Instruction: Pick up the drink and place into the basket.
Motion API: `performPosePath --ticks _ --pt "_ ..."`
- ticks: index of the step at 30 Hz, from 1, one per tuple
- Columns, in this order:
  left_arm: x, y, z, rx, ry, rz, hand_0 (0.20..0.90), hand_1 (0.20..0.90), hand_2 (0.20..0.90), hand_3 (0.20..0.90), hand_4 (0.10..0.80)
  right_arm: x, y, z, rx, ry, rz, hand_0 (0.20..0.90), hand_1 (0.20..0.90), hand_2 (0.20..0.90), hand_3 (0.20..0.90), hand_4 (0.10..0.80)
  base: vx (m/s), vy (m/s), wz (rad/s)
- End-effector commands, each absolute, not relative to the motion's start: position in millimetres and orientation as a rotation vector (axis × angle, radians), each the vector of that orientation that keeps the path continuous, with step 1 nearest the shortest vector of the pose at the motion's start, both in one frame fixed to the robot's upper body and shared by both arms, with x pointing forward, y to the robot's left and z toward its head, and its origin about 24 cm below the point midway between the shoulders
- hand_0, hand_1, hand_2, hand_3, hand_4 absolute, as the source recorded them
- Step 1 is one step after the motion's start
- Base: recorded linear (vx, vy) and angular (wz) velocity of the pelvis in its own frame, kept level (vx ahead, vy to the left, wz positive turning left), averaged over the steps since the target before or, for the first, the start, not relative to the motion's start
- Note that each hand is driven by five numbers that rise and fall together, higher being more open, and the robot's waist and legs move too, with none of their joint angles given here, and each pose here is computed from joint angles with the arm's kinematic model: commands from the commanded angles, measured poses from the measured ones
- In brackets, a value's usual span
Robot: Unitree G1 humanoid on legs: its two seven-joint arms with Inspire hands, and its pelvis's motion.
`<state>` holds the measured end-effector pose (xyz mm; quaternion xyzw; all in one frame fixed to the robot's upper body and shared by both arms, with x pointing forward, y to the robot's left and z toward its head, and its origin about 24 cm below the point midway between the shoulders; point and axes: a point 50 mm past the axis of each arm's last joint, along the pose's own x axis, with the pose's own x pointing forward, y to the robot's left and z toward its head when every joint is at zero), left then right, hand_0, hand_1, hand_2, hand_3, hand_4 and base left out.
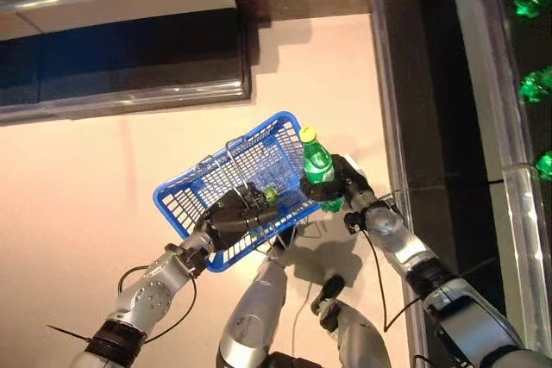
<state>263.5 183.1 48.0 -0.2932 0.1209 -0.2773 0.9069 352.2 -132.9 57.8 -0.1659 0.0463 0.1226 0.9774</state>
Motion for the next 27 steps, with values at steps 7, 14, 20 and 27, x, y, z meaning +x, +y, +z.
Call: performPosePath --ticks 7,14,20,27 --pt "251 104 159 -0.578 -0.207 -1.224 0.3 0.3 0.3 0.2 0.1 373 -67 132 -0.189 -0.152 0.39 0.3 0.3 0.3 0.2 0.1 0.01 0.001 0.21" --pt "250 95 159 -0.574 -0.183 -1.255 0.3 0.3 0.3 0.2 0.1 371 -45 127 -0.15 -0.083 0.431 0.3 0.3 0.3 0.2 0.1 0.007 0.008 0.05" --pt "250 90 164 -0.577 -0.18 -1.297 0.3 0.3 0.3 0.2 0.1 380 -58 107 -0.113 0.101 0.346 0.3 0.3 0.3 0.2 0.1 0.02 0.014 0.09" --pt "250 84 172 -0.616 -0.185 -1.331 0.3 0.3 0.3 0.2 0.1 389 -78 92 -0.301 0.176 0.248 0.3 0.3 0.3 0.2 0.1 0.005 0.0 0.0"
